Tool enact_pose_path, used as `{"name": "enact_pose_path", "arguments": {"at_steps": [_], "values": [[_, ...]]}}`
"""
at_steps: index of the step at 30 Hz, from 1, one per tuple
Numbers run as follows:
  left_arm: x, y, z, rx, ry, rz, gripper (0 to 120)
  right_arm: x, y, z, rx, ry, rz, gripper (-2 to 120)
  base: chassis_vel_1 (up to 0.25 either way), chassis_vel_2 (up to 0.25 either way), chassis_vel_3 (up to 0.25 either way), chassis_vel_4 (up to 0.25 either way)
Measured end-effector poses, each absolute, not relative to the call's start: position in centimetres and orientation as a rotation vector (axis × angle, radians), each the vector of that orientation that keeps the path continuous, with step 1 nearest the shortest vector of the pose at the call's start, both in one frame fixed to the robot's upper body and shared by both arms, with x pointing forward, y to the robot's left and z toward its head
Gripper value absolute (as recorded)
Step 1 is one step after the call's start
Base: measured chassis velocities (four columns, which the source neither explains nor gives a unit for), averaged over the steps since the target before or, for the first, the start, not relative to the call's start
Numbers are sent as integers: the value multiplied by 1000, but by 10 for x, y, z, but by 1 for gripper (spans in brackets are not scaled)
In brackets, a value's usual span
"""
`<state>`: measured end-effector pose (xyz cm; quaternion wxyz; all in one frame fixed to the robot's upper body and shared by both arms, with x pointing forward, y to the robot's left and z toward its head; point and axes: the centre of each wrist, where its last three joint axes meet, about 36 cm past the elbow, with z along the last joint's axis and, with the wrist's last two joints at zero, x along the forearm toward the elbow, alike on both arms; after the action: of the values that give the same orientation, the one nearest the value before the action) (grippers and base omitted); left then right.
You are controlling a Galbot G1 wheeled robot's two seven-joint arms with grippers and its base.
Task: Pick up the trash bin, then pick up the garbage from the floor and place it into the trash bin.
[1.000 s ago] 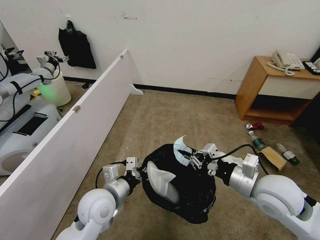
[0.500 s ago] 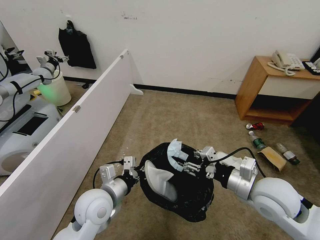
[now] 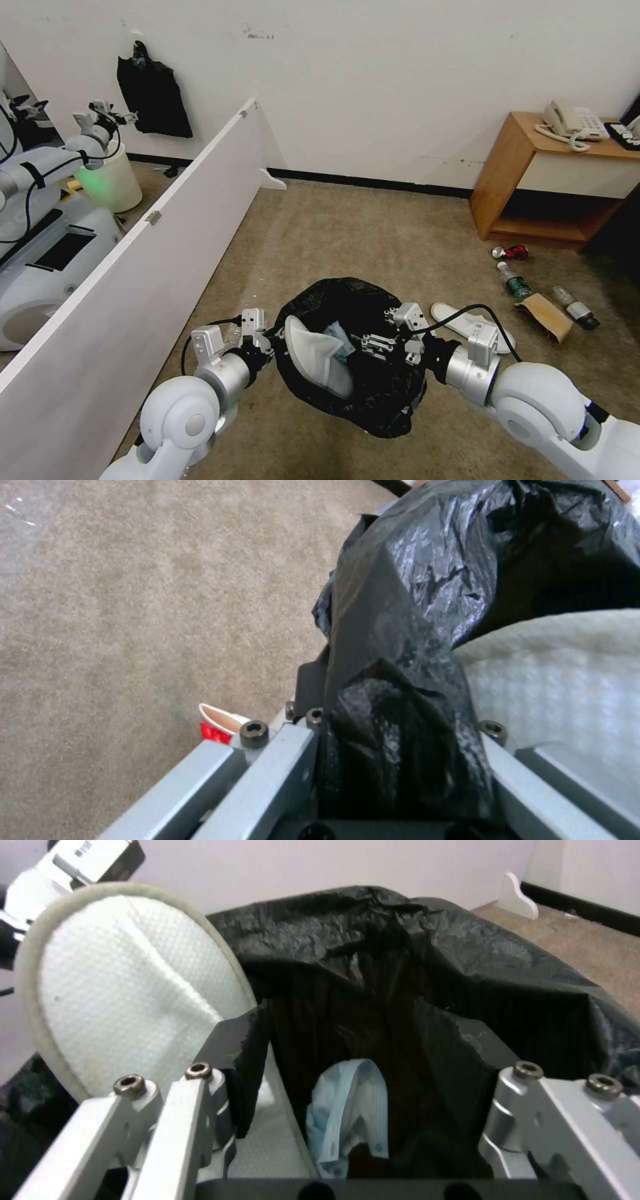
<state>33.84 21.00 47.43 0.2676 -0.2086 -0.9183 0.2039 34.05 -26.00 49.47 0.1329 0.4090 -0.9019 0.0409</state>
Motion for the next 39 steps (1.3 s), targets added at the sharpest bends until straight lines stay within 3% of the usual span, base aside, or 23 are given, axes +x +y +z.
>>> {"name": "enact_pose_path", "arguments": {"at_steps": [12, 27, 39], "values": [[333, 215, 475, -550, -2473, 557, 4, 341, -261, 492, 1177, -2625, 124, 59, 0, 0, 0, 0], [315, 236, 478, -406, -2505, 514, 4, 346, -278, 538, 1146, -2779, 109, 61, 0, 0, 0, 0], [283, 260, 481, -249, -2570, 415, 4, 348, -279, 536, 999, -2868, -43, 65, 0, 0, 0, 0]]}}
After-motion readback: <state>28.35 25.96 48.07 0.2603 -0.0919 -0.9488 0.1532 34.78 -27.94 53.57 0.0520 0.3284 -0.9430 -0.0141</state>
